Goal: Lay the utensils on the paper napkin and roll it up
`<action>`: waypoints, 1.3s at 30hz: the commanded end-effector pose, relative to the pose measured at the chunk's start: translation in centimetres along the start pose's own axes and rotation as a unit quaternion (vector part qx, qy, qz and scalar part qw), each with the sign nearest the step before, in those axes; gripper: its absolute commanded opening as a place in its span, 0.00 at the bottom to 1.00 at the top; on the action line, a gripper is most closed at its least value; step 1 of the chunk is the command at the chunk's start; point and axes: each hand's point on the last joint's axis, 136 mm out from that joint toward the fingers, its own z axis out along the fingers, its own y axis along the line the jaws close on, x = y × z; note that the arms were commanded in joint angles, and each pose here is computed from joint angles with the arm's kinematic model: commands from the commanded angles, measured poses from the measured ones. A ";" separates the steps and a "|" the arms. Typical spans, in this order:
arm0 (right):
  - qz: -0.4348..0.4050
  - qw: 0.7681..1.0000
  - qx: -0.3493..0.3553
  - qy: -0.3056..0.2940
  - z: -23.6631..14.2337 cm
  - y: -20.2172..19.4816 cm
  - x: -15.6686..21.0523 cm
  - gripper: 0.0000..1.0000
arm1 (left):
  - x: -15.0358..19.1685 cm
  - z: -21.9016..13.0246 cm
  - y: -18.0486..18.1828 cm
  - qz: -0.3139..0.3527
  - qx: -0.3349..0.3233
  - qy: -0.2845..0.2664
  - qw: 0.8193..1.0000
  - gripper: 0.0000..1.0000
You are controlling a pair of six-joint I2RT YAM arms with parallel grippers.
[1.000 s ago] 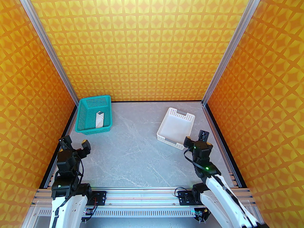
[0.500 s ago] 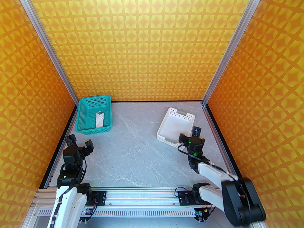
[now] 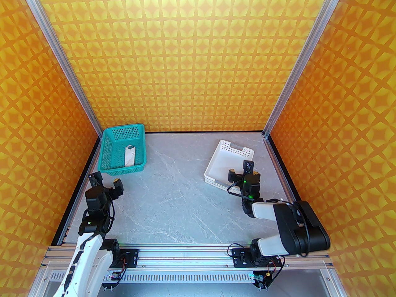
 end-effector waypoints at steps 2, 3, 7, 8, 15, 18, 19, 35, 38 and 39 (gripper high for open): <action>-0.003 1.000 -0.013 -0.006 0.9 0.5 -1.3 0.99 | -0.6 0.6 -0.9 0.018 0.019 -0.022 0.999 0.99; -0.003 1.000 -0.013 -0.005 0.9 0.5 -1.3 0.99 | -0.6 0.8 -1.0 0.023 0.021 -0.024 0.999 0.99; -0.004 1.000 -0.012 -0.004 1.0 0.4 -1.2 0.99 | -0.6 1.5 -1.5 0.037 0.031 -0.034 0.998 0.99; -0.004 1.000 -0.012 -0.004 1.0 0.4 -1.3 0.98 | -0.5 1.7 -1.6 0.038 0.034 -0.035 0.998 0.99; -0.026 0.998 -0.056 0.007 1.3 2.0 -1.2 0.98 | -0.2 2.7 -2.5 0.057 0.053 -0.046 0.996 0.99; -0.026 0.998 -0.057 0.006 1.3 2.1 -1.3 0.99 | -0.1 3.0 -3.1 0.067 0.067 -0.053 0.994 0.99; -0.026 0.998 -0.057 0.007 1.3 2.1 -1.2 0.99 | -0.1 3.2 -3.4 0.072 0.073 -0.054 0.993 0.99; -0.026 0.998 -0.057 0.007 1.3 2.1 -1.2 0.99 | 0.4 6.4 -6.0 0.113 0.123 -0.081 0.983 0.99; -0.027 0.998 -0.057 0.007 1.3 2.1 -1.2 0.99 | 0.4 7.1 -6.4 0.124 0.128 -0.069 0.982 0.99; -0.026 0.998 -0.057 0.007 1.2 2.1 -1.2 0.99 | 0.4 7.2 -6.5 0.124 0.129 -0.065 0.982 0.99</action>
